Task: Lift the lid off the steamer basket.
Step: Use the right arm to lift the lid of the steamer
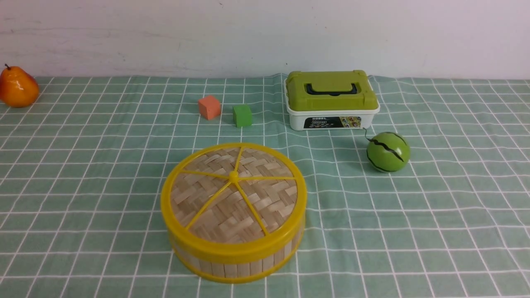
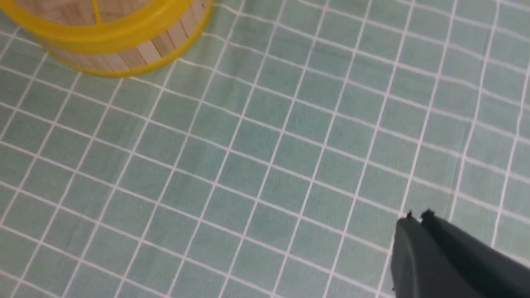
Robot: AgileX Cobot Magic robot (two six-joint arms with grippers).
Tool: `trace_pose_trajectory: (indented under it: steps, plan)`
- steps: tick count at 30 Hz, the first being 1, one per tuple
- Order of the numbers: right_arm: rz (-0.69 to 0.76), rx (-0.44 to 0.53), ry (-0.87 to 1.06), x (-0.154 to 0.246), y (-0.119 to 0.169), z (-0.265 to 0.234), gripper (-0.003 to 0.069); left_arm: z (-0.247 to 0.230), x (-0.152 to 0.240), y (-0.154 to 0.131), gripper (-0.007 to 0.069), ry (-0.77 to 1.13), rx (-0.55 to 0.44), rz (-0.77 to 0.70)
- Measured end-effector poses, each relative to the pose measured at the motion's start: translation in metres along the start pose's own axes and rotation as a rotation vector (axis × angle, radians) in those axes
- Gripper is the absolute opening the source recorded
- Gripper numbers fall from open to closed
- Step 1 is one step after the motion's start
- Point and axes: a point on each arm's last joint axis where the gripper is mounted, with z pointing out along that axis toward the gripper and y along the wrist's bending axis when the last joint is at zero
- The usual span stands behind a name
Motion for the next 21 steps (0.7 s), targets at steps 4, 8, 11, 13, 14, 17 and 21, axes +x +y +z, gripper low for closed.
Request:
trace_pose_trajectory:
  steps: [4,8,11,13,14,17,21]
  plan:
    - [-0.101,-0.079,0.027,-0.047,0.008,0.018,-0.0006,0.0,0.0,0.0,0.0239,0.0,0.0,0.0]
    - [-0.172,-0.109,0.091,-0.087,0.028,0.052,-0.0002,0.0,0.0,0.0,0.0239,0.0,0.0,0.0]
    - [-0.223,-0.106,0.139,-0.108,0.046,0.081,0.0008,0.0,0.0,0.0,0.0239,0.0,0.0,0.0]
    - [-0.253,-0.109,0.164,-0.12,0.06,0.101,0.0022,0.0,0.0,0.0,0.0239,0.0,0.0,0.0]
    - [-0.263,-0.112,0.169,-0.126,0.068,0.109,0.0032,0.0,0.0,0.0,0.0239,0.0,0.0,0.0]
    - [-0.29,-0.131,0.196,-0.138,0.087,0.135,0.0064,0.0,0.0,0.0,0.0239,0.0,0.0,0.0]
    - [-0.333,-0.158,0.229,-0.147,0.112,0.169,0.0129,0.0,0.0,0.0,0.0239,0.0,0.0,0.0]
